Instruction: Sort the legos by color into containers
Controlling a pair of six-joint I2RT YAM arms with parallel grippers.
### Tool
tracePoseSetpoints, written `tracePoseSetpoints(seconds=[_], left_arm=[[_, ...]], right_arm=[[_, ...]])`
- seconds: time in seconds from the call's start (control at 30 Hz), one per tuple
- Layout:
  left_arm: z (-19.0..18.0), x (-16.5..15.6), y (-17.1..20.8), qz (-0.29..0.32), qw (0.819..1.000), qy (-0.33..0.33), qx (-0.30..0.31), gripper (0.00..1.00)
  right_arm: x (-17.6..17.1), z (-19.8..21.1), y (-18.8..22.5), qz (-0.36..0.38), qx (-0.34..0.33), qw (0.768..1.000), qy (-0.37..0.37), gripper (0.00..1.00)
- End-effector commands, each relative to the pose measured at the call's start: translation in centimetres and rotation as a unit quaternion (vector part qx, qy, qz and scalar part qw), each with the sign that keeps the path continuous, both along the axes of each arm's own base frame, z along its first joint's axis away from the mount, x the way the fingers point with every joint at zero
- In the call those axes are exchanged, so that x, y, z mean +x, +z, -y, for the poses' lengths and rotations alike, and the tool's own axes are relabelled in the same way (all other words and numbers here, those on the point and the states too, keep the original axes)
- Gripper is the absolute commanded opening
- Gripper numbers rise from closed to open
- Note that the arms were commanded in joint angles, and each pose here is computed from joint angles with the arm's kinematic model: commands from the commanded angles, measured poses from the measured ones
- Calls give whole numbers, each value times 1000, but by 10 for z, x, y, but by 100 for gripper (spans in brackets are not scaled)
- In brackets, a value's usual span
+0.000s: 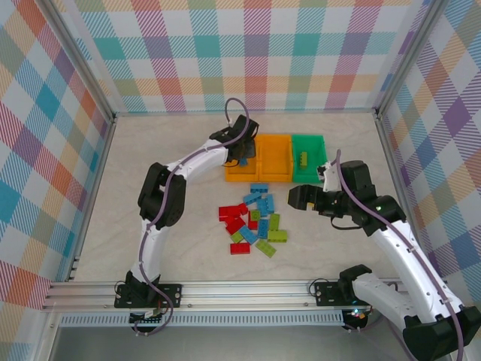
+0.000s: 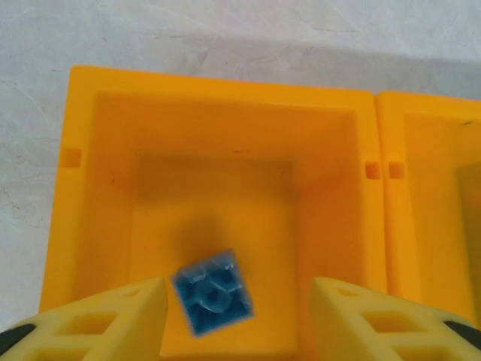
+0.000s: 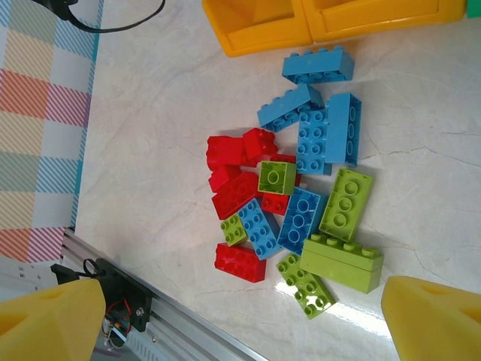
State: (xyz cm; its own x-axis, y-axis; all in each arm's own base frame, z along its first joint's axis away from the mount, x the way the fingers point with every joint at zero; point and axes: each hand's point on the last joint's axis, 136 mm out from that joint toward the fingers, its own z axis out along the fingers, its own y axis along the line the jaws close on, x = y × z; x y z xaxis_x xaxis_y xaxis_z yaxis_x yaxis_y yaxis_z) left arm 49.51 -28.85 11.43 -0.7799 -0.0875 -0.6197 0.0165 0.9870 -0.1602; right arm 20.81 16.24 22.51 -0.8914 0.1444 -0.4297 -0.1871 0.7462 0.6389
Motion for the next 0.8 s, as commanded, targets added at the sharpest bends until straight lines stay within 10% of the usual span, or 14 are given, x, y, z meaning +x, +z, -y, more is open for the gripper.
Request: tracePoseSetpoints(seconds=[0.0, 0.43, 0.6, 0.77], left_arm=[[3, 1, 44, 31, 999, -3, -29, 54], [-51, -129, 182, 167, 975, -140, -40, 56], [-85, -202, 198, 222, 940, -255, 39, 68], [-88, -275, 162, 215, 869, -439, 79, 89]], right_arm=[[1, -1, -2, -7, 1, 1000, -2, 95], [18, -49, -30, -5, -97, 993, 67, 92], [25, -100, -54, 9, -166, 974, 152, 84], [42, -138, -86, 2, -206, 957, 203, 70]])
